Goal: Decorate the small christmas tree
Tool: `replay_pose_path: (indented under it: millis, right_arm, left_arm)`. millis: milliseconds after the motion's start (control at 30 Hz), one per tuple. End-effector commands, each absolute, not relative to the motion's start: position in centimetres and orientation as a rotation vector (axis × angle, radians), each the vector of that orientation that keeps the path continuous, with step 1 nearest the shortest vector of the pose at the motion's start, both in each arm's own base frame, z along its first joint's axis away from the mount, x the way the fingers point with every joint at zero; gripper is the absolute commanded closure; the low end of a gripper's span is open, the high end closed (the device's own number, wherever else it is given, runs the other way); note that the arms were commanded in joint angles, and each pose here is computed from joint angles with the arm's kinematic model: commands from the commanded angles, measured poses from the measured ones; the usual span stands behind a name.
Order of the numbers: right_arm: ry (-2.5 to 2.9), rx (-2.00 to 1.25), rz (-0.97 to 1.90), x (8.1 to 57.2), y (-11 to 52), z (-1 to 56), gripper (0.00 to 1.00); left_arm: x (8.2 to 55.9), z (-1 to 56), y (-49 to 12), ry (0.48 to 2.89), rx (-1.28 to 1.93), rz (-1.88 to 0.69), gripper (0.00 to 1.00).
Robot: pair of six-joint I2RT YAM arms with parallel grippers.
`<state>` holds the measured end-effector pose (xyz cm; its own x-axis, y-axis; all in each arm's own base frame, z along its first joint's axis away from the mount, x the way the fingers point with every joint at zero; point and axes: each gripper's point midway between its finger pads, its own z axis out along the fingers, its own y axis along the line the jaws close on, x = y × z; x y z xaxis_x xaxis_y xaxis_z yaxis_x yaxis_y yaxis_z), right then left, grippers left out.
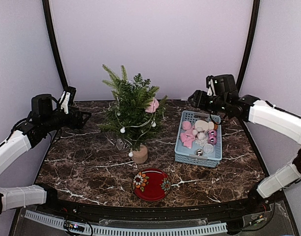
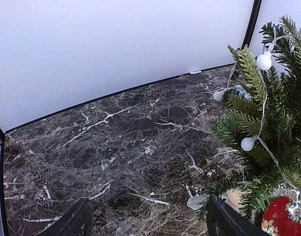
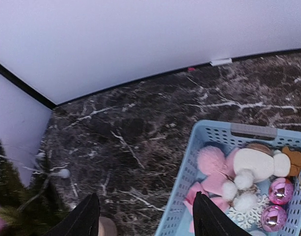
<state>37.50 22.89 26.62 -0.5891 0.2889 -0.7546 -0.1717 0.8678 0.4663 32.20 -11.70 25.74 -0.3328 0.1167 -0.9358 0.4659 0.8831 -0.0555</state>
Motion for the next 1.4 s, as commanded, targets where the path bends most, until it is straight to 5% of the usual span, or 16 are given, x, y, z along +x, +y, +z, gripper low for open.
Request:
replay_pose_path:
  millis: [0,400,733,833,1067,1367]
  right_arm:
    - [2.249,0.049,0.551,38.9,22.1,21.1,0.36]
    - [2.449,-0.002,0.416,45.6,21.4,10.2,0.48]
    - [2.499,-0.063,0.464,47.9,22.7,6.7,0.53]
    - [2.502,-0.065,0.464,48.1,22.6,6.1,0.62]
    - [2.447,-0.028,0.441,48.2,21.4,7.9,0.99]
    - [2.334,-0.034,0.445,45.1,19.2,14.9,1.00]
  left_arm:
    - [32.3,26.0,-11.1,1.875,0.429,-0.332,0.19]
    - [32.8,25.1,-10.7,1.907,0.421,-0.293,0.18]
    - [33.1,24.6,-10.7,1.924,0.425,-0.291,0.18]
    - [33.2,24.4,-10.8,1.929,0.425,-0.294,0.18]
    - [33.2,24.4,-10.7,1.929,0.424,-0.285,0.18]
    - [33.1,24.8,-10.7,1.918,0.422,-0.288,0.18]
